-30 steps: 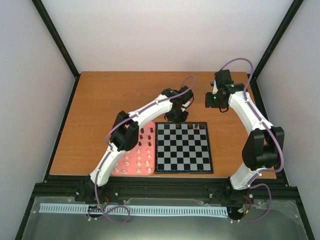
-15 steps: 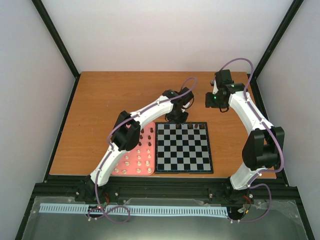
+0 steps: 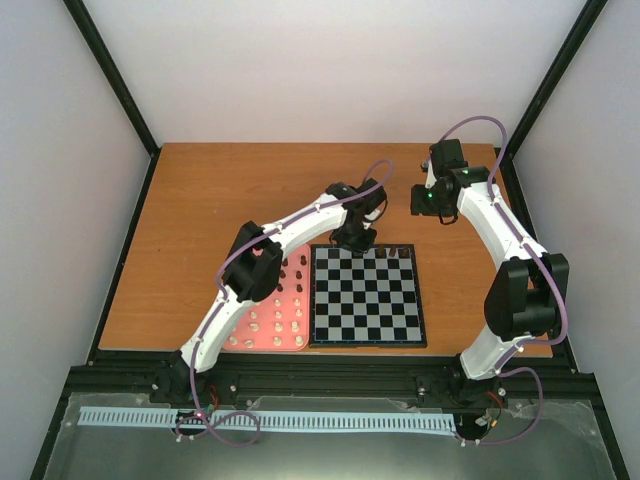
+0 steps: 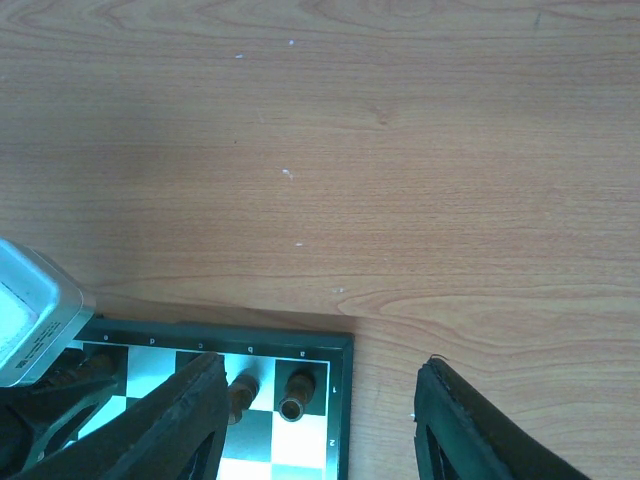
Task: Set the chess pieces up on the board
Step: Place the chess piece on the chessboard.
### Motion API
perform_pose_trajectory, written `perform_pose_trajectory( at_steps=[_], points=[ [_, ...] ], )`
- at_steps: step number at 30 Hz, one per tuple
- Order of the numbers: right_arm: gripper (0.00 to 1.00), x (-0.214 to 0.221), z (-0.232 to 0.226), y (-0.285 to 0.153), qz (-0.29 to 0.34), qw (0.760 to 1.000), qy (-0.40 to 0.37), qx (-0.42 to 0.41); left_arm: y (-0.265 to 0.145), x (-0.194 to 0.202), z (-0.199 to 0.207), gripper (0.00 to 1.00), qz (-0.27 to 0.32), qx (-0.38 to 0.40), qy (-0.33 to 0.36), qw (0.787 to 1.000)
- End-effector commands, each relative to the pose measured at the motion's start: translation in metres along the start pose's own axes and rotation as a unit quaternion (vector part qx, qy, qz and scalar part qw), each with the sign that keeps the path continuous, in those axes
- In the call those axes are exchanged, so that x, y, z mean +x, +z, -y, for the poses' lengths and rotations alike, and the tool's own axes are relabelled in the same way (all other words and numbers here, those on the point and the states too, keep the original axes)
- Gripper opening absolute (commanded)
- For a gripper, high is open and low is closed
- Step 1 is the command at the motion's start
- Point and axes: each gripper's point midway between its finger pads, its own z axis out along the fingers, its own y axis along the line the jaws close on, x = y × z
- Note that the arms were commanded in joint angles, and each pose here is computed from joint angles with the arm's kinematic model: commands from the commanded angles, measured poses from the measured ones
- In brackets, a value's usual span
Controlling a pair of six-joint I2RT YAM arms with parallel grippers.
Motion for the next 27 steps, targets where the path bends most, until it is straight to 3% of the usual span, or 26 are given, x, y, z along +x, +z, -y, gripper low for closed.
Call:
perform_pose_trajectory(
  at_steps=[1, 12, 17, 18, 23, 27],
  points=[
    [0.5, 0.0, 0.003, 0.003, 0.001, 1.0, 0.001, -0.002, 0.005, 0.005, -0.001, 0.33, -0.013, 0.0, 0.004, 1.0],
    [0.51, -0.004, -0.001, 0.0, 0.006, 1.0, -0.002, -0.01, -0.014, -0.002, -0.002, 0.65, 0.009, -0.007, 0.011, 1.0],
    [0.51, -0.006, -0.001, -0.003, 0.009, 1.0, -0.003, -0.012, -0.054, -0.019, -0.001, 0.78, 0.049, -0.014, 0.014, 0.999],
    [0.51, -0.007, -0.002, -0.004, 0.01, 1.0, -0.004, -0.014, -0.083, -0.031, -0.003, 0.81, 0.083, -0.012, 0.011, 0.996],
    [0.51, -0.006, -0.004, -0.003, 0.009, 1.0, -0.002, -0.019, -0.145, -0.049, -0.031, 0.81, 0.152, -0.023, -0.019, 0.988],
    [0.51, -0.006, -0.006, -0.003, 0.009, 1.0, 0.0, -0.025, -0.175, -0.041, -0.084, 0.81, 0.168, -0.057, -0.073, 0.981]
  ],
)
